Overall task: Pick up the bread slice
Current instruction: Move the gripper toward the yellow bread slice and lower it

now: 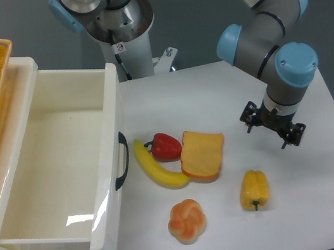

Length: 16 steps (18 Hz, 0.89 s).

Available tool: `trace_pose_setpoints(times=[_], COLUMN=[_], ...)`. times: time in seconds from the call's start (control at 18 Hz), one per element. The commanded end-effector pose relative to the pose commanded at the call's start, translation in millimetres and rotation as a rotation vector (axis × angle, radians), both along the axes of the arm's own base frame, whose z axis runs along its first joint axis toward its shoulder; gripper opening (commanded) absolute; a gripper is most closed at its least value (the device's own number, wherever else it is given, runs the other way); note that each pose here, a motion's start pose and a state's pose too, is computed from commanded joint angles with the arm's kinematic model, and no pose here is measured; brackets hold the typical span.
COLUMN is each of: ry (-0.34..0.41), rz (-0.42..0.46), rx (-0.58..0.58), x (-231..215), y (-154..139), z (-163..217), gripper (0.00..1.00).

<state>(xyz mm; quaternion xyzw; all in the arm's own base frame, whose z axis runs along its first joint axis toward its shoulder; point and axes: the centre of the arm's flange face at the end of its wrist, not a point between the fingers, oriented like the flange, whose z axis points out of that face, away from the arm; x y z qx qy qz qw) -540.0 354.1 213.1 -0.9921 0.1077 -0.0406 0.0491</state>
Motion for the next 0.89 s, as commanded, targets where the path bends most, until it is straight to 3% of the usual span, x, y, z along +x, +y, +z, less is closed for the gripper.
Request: trace_pose_setpoints(times=[0.22,0.44,0.89], ry=[-0.042,-0.067,-0.101], rz=[0.061,0.124,0.106], rx=[-0.019,-0.041,-0.059], x=[15,35,61], y=[-1,21,28], z=[-15,-21,-27], gripper=[1.00,1.00,1.00])
